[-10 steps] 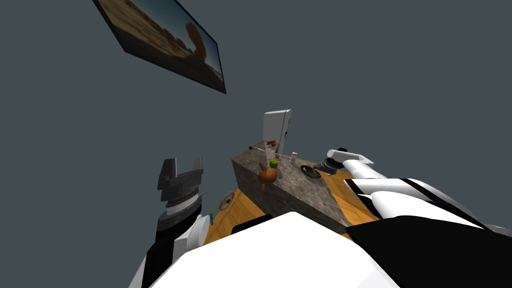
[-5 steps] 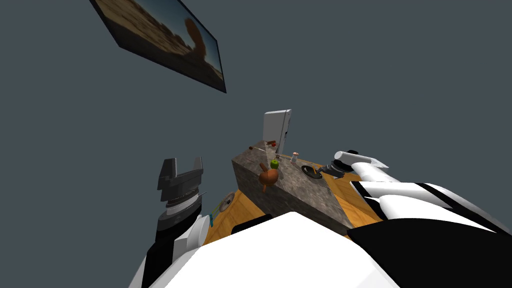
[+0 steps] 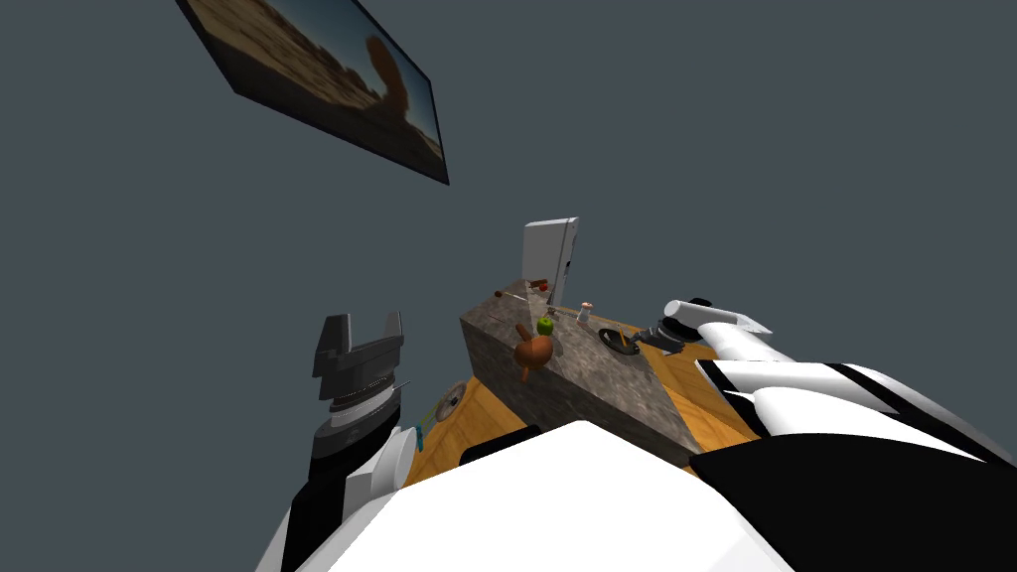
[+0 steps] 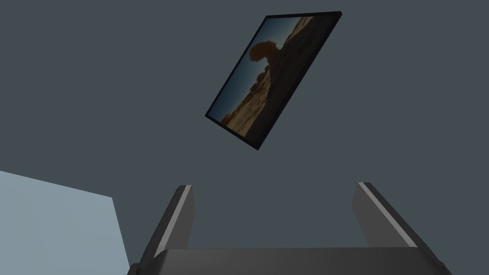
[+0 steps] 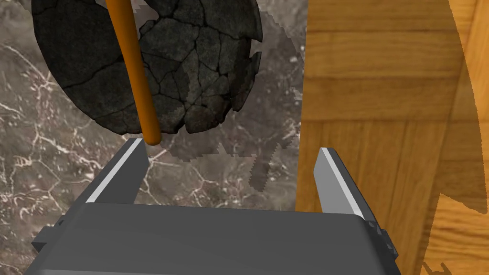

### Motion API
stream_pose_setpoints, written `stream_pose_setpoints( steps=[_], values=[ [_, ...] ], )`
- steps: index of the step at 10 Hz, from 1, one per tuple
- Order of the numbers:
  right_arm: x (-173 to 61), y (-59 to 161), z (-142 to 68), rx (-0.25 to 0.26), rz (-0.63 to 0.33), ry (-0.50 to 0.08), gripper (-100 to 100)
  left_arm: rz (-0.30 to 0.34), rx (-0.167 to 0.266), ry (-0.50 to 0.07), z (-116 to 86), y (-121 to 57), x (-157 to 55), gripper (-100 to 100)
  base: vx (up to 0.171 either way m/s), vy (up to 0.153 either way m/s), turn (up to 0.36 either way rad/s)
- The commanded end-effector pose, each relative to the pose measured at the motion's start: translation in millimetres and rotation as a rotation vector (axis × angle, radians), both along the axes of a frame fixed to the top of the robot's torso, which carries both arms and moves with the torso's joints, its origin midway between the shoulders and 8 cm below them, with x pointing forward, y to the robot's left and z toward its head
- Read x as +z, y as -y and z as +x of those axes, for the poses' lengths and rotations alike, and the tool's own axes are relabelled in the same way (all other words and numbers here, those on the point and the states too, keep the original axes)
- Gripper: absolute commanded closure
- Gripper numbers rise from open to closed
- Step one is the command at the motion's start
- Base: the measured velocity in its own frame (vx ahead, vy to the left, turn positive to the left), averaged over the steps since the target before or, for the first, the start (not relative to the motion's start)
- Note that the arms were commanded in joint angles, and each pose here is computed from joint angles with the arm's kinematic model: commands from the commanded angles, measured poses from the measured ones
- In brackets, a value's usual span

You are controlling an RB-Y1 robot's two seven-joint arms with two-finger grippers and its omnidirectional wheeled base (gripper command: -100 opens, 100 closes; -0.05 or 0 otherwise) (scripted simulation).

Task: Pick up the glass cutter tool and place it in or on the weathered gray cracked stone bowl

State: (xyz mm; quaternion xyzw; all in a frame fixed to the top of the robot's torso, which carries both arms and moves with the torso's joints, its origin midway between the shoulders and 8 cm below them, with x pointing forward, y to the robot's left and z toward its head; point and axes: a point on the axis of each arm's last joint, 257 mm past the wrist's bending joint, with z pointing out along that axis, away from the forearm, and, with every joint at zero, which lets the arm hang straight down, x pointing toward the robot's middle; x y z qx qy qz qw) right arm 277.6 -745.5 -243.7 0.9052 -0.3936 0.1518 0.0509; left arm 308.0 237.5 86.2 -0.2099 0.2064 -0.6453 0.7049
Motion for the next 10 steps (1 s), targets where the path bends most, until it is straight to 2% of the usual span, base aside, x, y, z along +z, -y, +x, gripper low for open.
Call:
stream_pose_setpoints(
  steps=[1,2,4,6,10],
  values=[
    [24,37,-20,0.07,-0.164,-0.089,-100,0.0,0.0,0.0,0,0.0,0,0,-0.035,-0.049,0.307],
    [42,48,-14,0.116,-0.246,-0.115,-100,0.0,0.0,0.0,0,0.0,0,0,-0.055,-0.064,0.176],
    [69,63,-7,0.147,-0.328,-0.118,-100,0.0,0.0,0.0,0,0.0,0,0,-0.016,-0.014,-0.016],
    [60,70,-12,0.187,-0.363,-0.158,-100,0.0,0.0,0.0,0,0.0,0,0,0.0,0.0,0.0],
    [62,73,-8,0.293,-0.4,-0.187,-100,0.0,0.0,0.0,0,0.0,0,0,0.0,0.0,0.0]
  ],
)
